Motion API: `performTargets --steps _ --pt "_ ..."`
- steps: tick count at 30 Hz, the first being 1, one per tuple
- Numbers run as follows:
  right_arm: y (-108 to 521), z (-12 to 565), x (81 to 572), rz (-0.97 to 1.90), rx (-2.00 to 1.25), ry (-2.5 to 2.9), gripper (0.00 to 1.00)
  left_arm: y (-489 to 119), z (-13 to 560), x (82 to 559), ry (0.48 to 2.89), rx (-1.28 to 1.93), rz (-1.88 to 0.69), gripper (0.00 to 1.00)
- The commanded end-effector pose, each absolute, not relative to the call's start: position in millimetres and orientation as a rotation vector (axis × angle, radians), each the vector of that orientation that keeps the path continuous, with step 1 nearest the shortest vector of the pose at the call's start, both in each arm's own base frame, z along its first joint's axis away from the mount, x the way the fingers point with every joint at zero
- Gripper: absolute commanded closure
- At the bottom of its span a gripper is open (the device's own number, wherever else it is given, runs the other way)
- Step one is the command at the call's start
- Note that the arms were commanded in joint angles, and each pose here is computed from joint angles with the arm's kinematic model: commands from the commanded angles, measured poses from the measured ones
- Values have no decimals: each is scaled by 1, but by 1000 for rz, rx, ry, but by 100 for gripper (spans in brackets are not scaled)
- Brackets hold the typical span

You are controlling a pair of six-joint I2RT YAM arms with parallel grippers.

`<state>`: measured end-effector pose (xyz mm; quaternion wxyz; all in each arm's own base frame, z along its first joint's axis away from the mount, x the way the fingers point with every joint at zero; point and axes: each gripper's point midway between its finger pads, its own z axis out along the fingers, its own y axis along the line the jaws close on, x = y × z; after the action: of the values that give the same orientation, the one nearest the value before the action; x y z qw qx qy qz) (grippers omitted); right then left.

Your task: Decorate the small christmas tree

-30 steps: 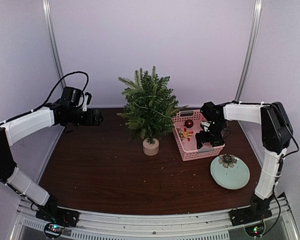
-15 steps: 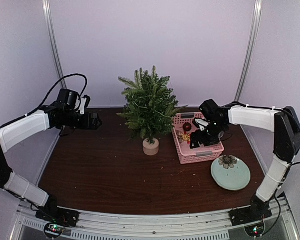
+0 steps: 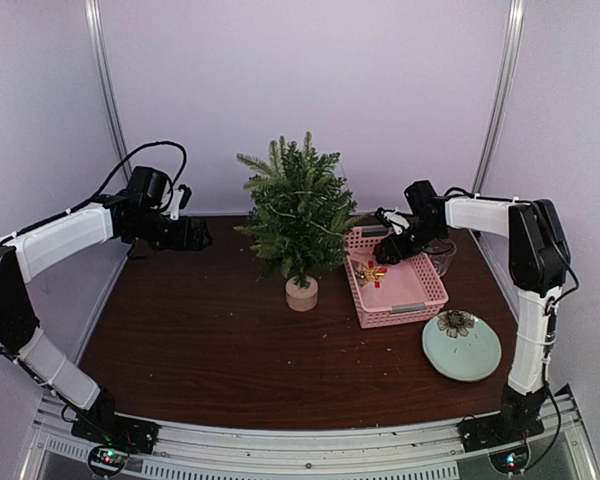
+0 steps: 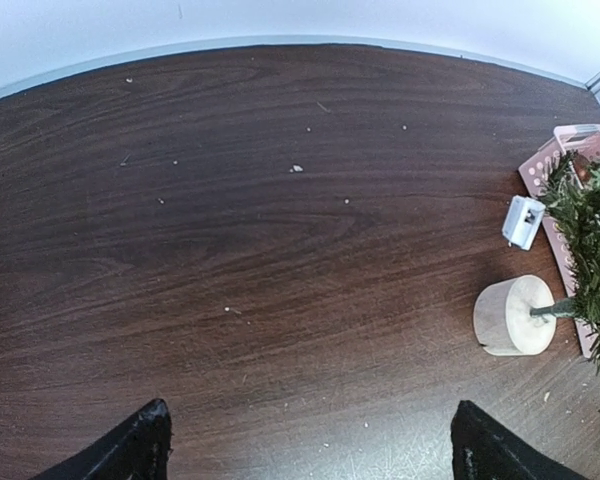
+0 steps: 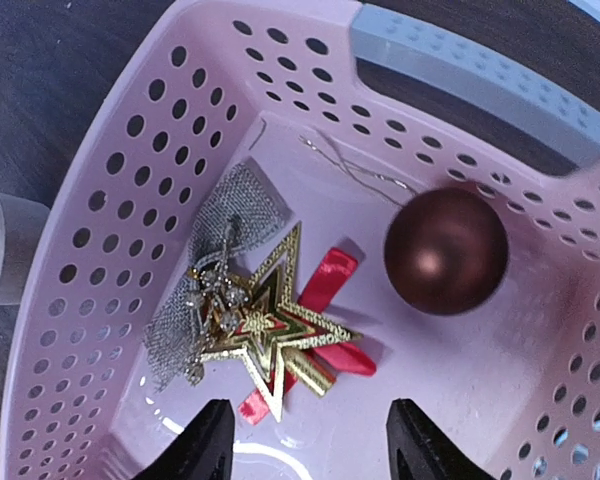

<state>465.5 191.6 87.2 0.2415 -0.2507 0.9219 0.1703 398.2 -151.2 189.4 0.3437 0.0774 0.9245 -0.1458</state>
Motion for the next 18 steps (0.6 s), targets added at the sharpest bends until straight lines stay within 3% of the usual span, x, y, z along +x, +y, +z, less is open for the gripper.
performTargets --steps 1,6,18 --pt "201 88 481 434 -888 2398 50 -157 195 406 2391 196 -413 2" --pt "198 79 490 415 -925 2400 62 -157 194 410 2403 207 -392 2" --pt "200 67 484 473 -912 2470 67 -157 190 415 2411 230 -375 3"
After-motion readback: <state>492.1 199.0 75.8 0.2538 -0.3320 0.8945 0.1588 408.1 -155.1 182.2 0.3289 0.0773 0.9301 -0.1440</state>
